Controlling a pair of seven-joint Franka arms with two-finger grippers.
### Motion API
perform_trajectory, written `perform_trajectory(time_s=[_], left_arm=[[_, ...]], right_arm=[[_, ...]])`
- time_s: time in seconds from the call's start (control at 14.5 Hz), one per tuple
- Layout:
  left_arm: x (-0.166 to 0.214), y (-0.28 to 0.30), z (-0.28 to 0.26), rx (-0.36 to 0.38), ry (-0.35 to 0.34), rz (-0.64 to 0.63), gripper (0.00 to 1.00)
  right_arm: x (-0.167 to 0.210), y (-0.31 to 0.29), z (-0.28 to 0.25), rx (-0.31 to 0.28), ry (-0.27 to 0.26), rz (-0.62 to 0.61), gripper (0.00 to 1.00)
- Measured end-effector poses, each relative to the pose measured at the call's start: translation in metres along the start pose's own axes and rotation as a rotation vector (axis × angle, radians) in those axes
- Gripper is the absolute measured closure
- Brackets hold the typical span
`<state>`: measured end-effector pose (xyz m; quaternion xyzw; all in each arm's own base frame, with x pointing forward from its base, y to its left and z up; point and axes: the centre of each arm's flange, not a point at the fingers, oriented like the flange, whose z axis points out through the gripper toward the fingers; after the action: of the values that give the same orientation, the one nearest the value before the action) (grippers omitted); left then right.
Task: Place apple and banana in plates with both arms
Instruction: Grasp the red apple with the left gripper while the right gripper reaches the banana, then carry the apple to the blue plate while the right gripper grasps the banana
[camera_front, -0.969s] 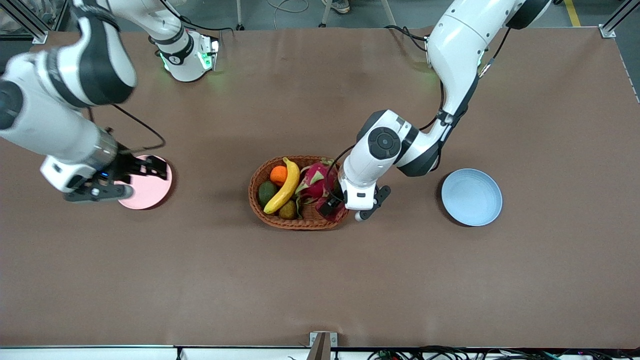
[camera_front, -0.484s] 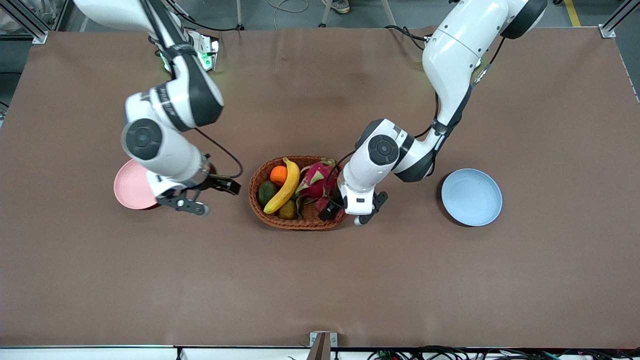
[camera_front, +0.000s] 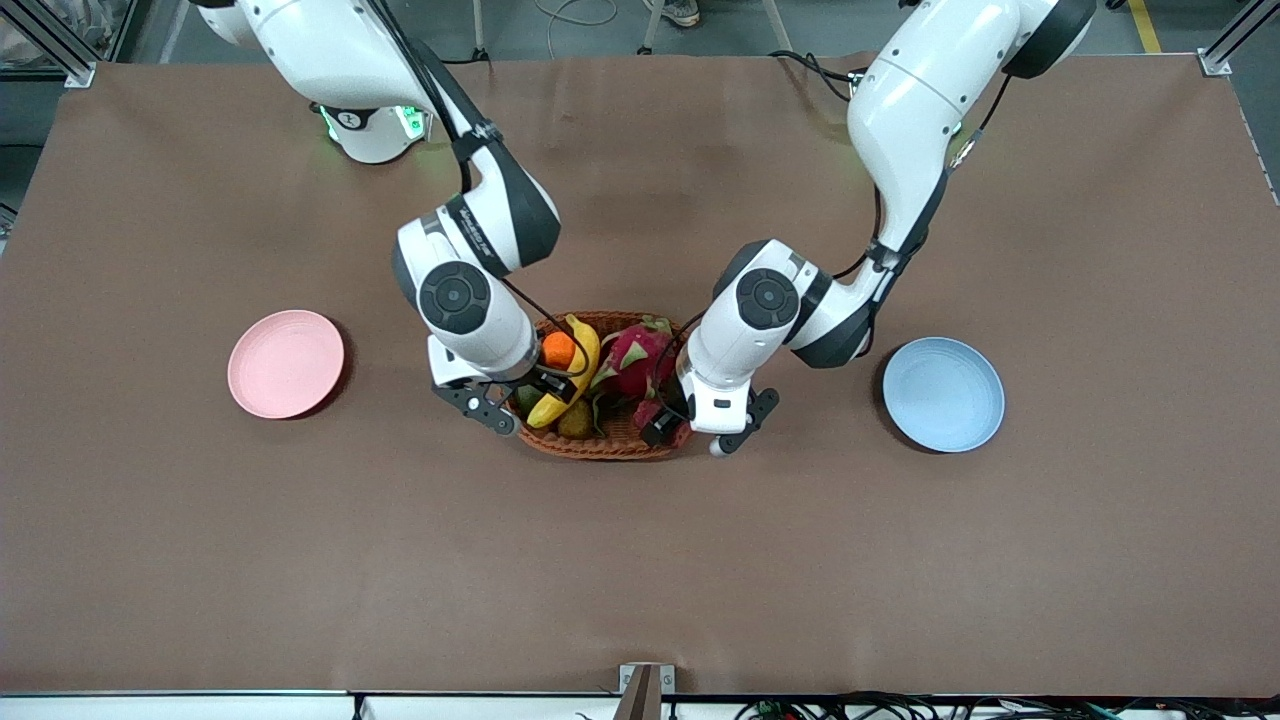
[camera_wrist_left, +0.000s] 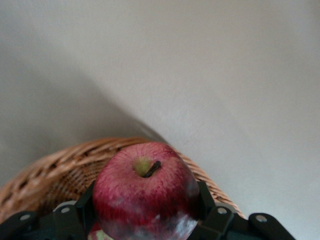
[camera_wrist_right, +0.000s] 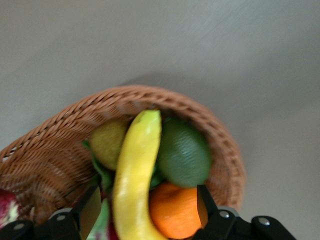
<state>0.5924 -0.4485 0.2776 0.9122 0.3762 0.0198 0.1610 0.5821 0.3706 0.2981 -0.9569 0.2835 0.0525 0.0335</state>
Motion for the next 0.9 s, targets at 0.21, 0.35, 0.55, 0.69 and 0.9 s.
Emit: perform_trajectory(time_s=[0.21,0.35,0.55,0.69,0.9], left_arm=[[0.032,0.006,-0.065,0.051,0.064,0.091,0.21],[0.061,0.001,-0.107,0.092,0.082,0.150,0.21],[0.110,-0.032,-0.135,0.203,0.075,0.231,0.21],[0.153,-0.069,-0.137,0.261,0.056,0.287,0.21],[0.212,-0.136,-0.131,0.336,0.010,0.334,0.21]], right_arm=[[0.005,-0.003,0.018,0.021,-0.031,0.040,0.26],[0.007,-0.002,0.022,0.020,-0.037,0.048,0.30],[0.007,-0.002,0.029,0.012,-0.042,0.050,0.37],[0.006,-0.002,0.036,0.002,-0.046,0.050,0.37],[0.005,-0.003,0.043,0.000,-0.047,0.048,0.37]])
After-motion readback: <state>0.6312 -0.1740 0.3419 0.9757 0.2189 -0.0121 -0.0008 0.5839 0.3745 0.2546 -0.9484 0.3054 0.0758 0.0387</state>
